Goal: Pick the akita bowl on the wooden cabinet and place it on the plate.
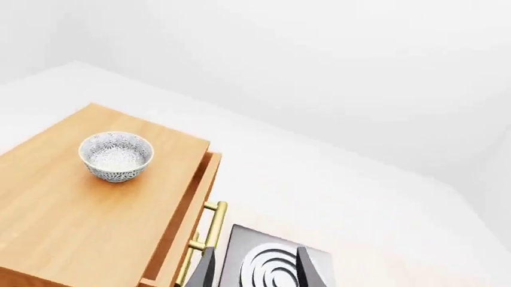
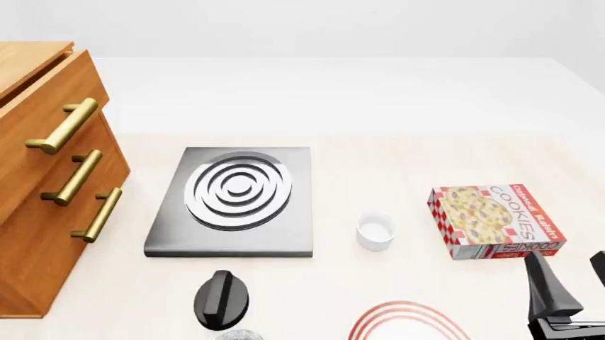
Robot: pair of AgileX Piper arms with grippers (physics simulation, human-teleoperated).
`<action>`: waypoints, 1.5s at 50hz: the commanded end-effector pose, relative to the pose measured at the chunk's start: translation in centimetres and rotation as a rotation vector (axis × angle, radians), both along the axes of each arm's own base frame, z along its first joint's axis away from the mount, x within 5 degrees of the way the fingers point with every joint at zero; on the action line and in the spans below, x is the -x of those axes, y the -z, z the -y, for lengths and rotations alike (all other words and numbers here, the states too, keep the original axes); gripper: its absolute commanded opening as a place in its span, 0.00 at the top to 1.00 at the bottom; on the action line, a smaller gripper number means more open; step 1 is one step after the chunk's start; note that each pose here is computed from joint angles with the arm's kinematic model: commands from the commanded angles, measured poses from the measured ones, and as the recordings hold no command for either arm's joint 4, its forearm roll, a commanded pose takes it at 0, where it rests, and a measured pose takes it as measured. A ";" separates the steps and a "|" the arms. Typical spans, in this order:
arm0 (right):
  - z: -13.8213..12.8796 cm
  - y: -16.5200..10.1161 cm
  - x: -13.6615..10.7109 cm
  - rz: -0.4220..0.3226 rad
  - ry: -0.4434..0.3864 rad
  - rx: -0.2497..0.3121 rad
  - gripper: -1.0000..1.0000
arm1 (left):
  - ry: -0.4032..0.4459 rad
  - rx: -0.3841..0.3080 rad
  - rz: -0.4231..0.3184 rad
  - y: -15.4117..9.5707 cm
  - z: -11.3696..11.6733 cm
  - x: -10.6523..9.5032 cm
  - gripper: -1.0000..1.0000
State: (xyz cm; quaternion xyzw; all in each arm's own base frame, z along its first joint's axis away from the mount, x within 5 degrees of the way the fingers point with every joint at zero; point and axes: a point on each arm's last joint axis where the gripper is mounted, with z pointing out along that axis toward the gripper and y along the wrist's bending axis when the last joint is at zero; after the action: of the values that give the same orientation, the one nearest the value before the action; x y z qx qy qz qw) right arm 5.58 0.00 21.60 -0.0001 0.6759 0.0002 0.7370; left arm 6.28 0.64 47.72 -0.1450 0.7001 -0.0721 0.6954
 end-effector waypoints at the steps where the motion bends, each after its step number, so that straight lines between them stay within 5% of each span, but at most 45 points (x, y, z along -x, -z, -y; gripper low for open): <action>1: 0.0 0.0 0.0 0.000 0.000 0.000 0.00 | -0.079 0.043 0.013 -2.3 -0.5 0.1 0.00; 23: 0.0 0.0 0.0 0.000 0.000 0.000 0.00 | -0.341 0.099 0.044 -5.5 -3.2 -1.8 0.00; 51: 0.0 0.0 0.0 0.000 0.000 0.000 0.00 | -0.500 0.153 0.020 -5.3 -8.4 -7.0 0.00; 75: 0.0 0.0 0.0 0.000 0.000 0.000 0.00 | -0.630 0.204 0.027 -4.9 -11.4 -7.3 0.00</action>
State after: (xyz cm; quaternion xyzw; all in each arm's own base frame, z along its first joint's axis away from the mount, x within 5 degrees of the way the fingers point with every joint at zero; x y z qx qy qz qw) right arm 5.58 0.00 21.60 -0.0001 0.6759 0.0002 0.7370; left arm 13.25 10.65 52.97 -0.3987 0.6090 0.0667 0.6824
